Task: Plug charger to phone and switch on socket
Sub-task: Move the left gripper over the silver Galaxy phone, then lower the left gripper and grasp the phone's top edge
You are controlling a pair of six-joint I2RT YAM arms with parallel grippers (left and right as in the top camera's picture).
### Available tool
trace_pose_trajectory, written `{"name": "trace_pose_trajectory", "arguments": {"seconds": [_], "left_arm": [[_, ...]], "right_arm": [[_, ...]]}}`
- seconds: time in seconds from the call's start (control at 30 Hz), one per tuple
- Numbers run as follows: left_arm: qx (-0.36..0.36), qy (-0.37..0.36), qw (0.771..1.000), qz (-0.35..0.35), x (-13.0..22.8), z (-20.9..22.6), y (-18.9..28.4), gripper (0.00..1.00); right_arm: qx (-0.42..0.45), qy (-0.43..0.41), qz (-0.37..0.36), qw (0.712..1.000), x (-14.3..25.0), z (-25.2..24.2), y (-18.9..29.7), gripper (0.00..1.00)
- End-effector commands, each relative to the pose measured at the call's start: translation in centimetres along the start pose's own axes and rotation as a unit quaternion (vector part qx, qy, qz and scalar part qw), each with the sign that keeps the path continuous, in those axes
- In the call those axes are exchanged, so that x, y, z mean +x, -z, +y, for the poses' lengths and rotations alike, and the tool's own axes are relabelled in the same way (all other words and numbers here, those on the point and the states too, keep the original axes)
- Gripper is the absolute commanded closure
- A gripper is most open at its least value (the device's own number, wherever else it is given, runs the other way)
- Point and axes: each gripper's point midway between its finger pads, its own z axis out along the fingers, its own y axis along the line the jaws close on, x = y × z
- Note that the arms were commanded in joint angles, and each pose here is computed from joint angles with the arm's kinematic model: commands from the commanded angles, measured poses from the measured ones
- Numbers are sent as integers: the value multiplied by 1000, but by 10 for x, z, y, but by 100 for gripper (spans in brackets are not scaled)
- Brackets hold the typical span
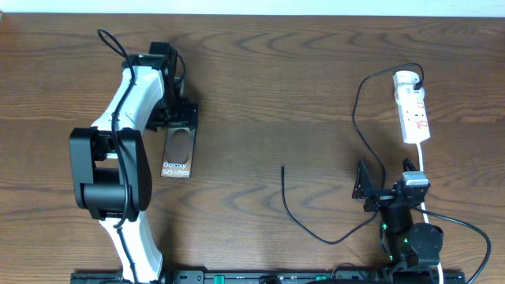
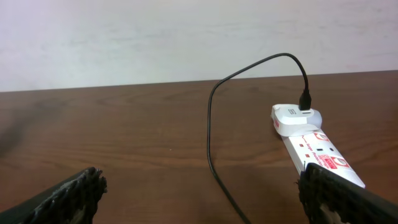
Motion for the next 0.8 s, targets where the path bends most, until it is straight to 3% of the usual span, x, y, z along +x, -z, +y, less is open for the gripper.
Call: {"name": "trace_pose_trajectory", "arguments": {"seconds": [0.0, 0.77], "left_arm": [[-8, -19, 1000, 10, 8, -4, -10, 9], [-6, -26, 999, 30, 24, -9, -26, 9]], "right_arm": [[-2, -7, 1, 1000, 1, 1, 0, 1], [-2, -7, 0, 1000, 1, 1, 0, 1]]}}
